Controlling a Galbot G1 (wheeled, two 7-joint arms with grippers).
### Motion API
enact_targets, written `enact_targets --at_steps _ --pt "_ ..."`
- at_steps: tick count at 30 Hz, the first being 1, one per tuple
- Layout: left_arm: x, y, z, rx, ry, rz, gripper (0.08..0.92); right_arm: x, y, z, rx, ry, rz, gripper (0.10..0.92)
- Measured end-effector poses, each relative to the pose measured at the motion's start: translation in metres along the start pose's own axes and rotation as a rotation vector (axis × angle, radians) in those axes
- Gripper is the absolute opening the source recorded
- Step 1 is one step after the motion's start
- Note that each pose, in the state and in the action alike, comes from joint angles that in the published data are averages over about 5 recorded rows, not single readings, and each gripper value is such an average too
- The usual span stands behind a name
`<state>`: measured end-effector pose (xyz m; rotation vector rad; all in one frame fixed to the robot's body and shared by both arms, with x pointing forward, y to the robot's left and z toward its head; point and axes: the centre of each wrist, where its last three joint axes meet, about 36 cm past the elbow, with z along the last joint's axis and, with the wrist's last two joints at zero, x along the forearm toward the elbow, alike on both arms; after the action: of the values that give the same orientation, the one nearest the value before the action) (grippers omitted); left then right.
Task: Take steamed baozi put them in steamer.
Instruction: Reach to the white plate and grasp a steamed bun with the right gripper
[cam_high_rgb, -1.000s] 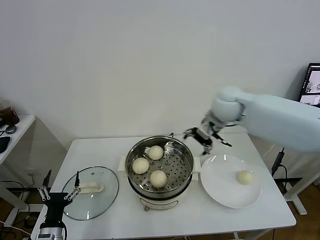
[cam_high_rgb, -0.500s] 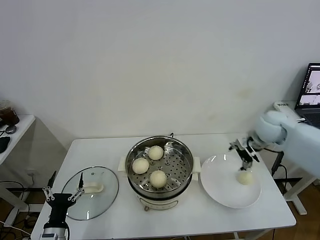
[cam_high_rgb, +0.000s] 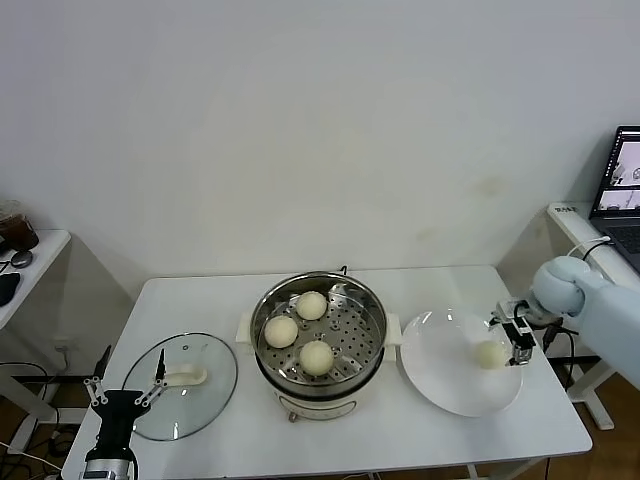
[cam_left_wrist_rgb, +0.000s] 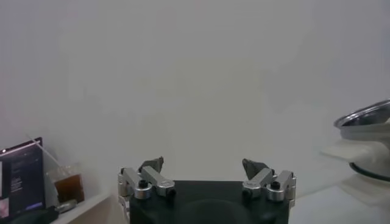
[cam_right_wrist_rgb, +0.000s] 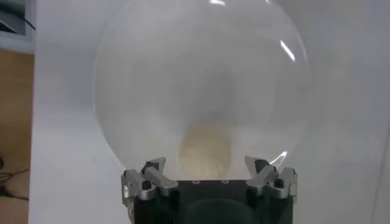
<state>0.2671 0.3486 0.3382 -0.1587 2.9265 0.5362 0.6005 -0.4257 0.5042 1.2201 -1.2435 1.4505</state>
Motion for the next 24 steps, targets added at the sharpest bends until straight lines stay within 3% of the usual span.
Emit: enact_targets --at_steps 14,20,24 --pt "0.002 0.000 -0.002 -0.002 -0.001 -0.008 0.823 -0.041 -0.012 -0.004 -0.027 0.012 -0.011 0.813" --pt "0.002 0.000 -0.001 -0.002 -0.001 -0.009 0.823 -0.048 -0.012 -0.007 -0.027 0.024 -0.028 0.703" --pt "0.002 0.000 -0.001 -0.002 0.000 -0.009 0.823 -0.050 -0.012 -0.008 -0.031 0.029 -0.034 0.574"
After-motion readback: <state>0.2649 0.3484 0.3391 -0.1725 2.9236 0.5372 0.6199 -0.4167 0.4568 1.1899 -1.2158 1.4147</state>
